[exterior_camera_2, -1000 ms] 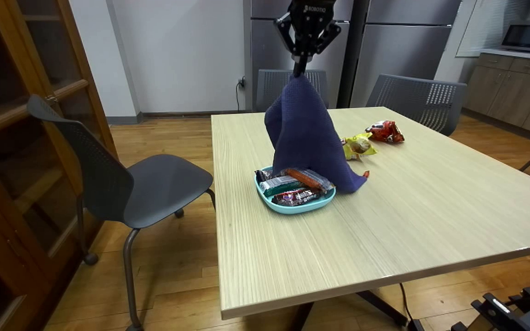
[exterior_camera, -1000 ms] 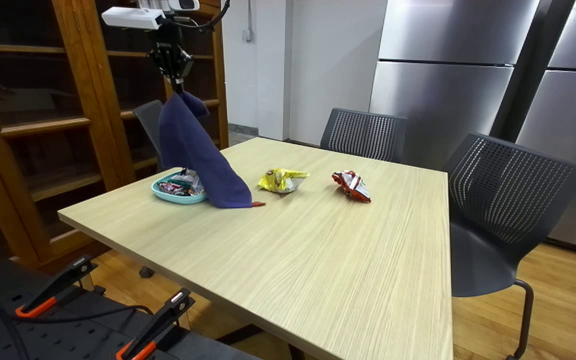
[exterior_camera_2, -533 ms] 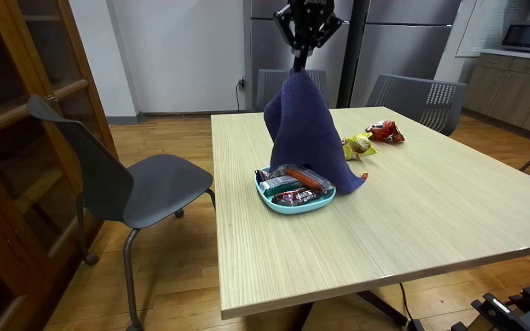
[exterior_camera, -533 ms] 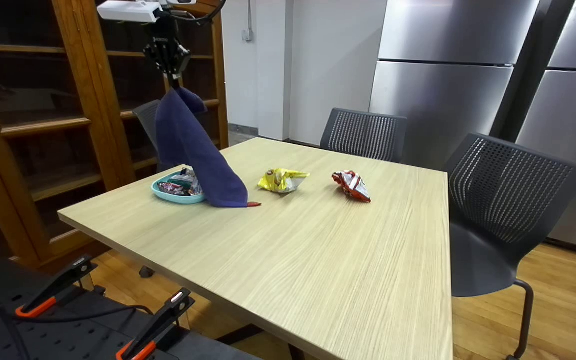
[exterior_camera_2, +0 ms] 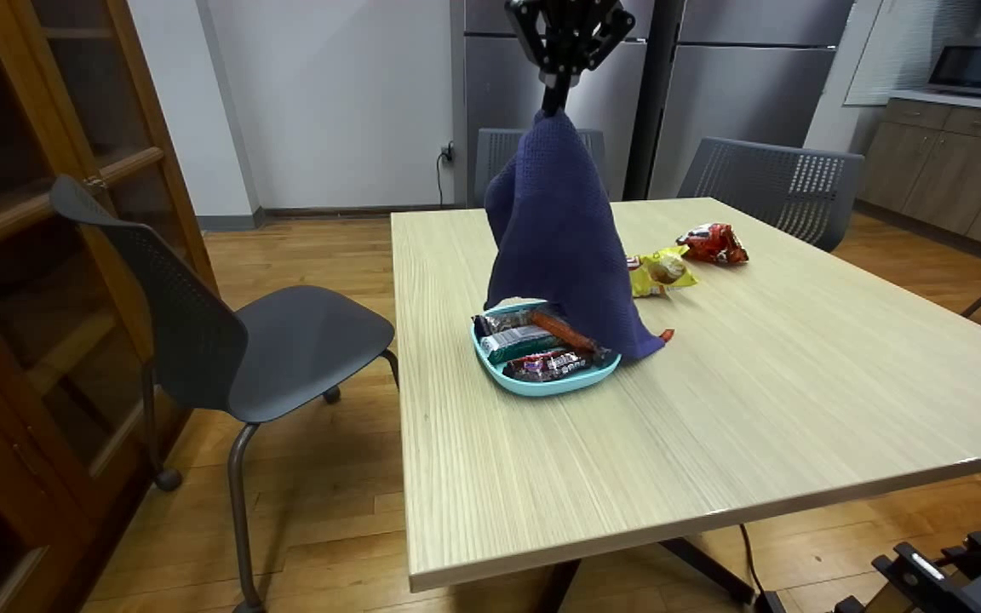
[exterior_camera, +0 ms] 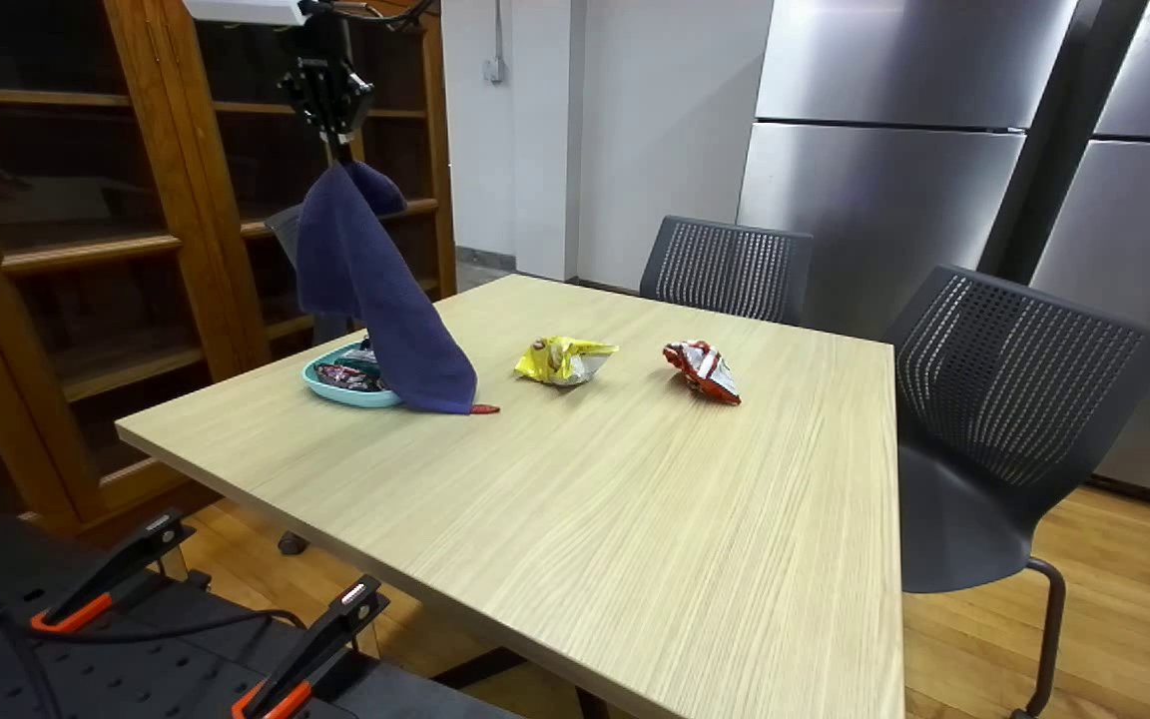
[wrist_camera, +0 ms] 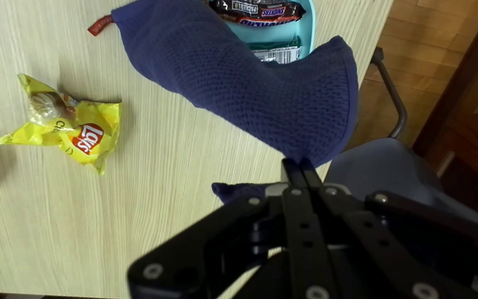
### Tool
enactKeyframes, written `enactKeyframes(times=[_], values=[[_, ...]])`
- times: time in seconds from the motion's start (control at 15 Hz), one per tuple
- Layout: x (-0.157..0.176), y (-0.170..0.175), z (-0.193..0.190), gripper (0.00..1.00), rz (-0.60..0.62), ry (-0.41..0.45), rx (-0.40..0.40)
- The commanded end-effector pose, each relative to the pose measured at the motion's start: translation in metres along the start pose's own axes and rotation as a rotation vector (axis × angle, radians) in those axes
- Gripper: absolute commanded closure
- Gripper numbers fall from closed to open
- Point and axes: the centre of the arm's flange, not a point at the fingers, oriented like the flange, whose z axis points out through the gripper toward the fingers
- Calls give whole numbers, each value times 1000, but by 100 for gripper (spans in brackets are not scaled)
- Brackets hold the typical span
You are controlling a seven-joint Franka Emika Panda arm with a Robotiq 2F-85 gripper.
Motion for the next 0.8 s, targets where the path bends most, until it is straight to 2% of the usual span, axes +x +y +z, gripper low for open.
enactKeyframes(times=[0.0, 0.73], values=[[-6, -5, -4, 100, -27, -27, -7], [-14, -43, 34, 100, -98, -140, -37]])
